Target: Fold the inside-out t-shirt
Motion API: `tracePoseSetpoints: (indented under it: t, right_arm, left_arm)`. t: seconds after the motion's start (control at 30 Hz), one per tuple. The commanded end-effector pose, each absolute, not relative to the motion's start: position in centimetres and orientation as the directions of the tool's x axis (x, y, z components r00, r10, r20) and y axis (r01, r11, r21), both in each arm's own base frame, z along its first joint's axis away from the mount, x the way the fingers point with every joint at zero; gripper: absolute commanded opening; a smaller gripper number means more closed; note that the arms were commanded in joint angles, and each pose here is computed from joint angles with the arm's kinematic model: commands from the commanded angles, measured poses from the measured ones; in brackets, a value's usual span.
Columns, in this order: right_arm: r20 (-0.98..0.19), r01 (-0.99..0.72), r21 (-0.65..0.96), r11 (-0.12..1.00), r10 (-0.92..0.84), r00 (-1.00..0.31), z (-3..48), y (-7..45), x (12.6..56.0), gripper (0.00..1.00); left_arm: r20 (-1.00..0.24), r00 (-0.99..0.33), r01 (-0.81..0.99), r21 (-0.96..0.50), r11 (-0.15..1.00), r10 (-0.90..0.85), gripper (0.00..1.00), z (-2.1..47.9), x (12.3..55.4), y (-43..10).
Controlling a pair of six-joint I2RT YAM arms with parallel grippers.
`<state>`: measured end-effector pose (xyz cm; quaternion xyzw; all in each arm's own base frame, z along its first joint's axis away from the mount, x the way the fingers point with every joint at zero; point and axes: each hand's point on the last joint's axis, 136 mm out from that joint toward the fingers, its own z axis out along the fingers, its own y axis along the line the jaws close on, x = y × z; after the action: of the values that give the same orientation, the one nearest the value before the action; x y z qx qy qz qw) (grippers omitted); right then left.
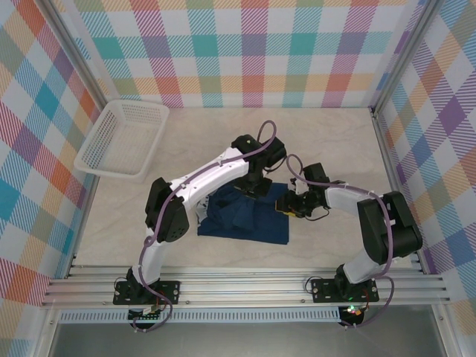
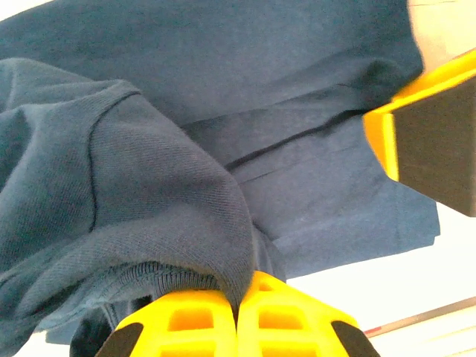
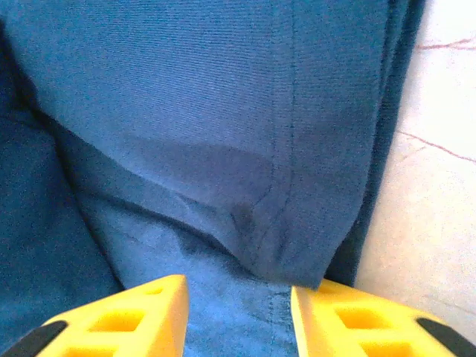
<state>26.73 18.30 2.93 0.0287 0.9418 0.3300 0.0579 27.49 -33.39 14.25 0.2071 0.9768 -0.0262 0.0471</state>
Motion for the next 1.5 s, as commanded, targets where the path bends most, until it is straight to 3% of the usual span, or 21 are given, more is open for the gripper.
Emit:
tracePoseSetpoints:
  t: [0.0, 0.37, 0.6, 0.8, 0.97, 1.07, 1.27, 1.47]
  right_arm:
    - [-0.07, 0.025, 0.642, 0.766, 0.091, -0.993, 2.5, 18.7, 26.6, 0.38]
    - [-0.053, 0.039, 0.627, 0.778, 0.092, -0.994, 1.7, 18.5, 26.5, 0.37]
    - [-0.09, 0.026, 0.611, 0.792, 0.102, -0.991, 3.4, 18.1, 26.8, 0.47]
    - [-0.141, 0.072, 0.5, 0.863, 0.163, -0.977, 4.9, 14.9, 26.2, 0.51]
    - [-0.217, 0.146, 0.399, 0.905, 0.248, -0.944, 5.9, 11.4, 24.9, 0.53]
    - [-0.273, 0.146, 0.41, 0.9, 0.274, -0.922, 7.2, 10.8, 24.3, 0.54]
    - [-0.477, -0.151, 0.481, 0.864, 0.113, -0.872, 11.5, 15.3, 23.4, 0.62]
    - [-0.63, -0.48, 0.297, 0.825, -0.208, -0.748, 12.8, 21.9, 24.0, 0.73]
  left_arm:
    - [-0.101, -0.89, 0.455, -0.118, 0.883, 0.445, 0.0, 14.4, 26.2, -35.2]
    - [-0.093, -0.872, 0.49, -0.194, 0.85, 0.481, 0.0, 13.7, 25.2, -36.6]
    - [-0.099, -0.874, 0.485, -0.188, 0.854, 0.475, 0.01, 12.0, 26.0, -37.4]
    - [-0.151, -0.877, 0.479, -0.204, 0.854, 0.457, 0.22, 11.7, 27.5, -38.7]
    - [-0.232, -0.854, 0.515, -0.25, 0.82, 0.465, 0.53, 13.9, 28.0, -39.8]
    - [-0.295, -0.837, 0.539, -0.301, 0.787, 0.461, 0.63, 16.3, 28.1, -39.8]
    - [-0.366, -0.87, 0.456, -0.341, 0.822, 0.331, 0.67, 18.8, 29.5, -33.9]
    - [-0.234, -0.971, 0.135, -0.397, 0.908, 0.042, 0.66, 14.6, 31.0, -23.7]
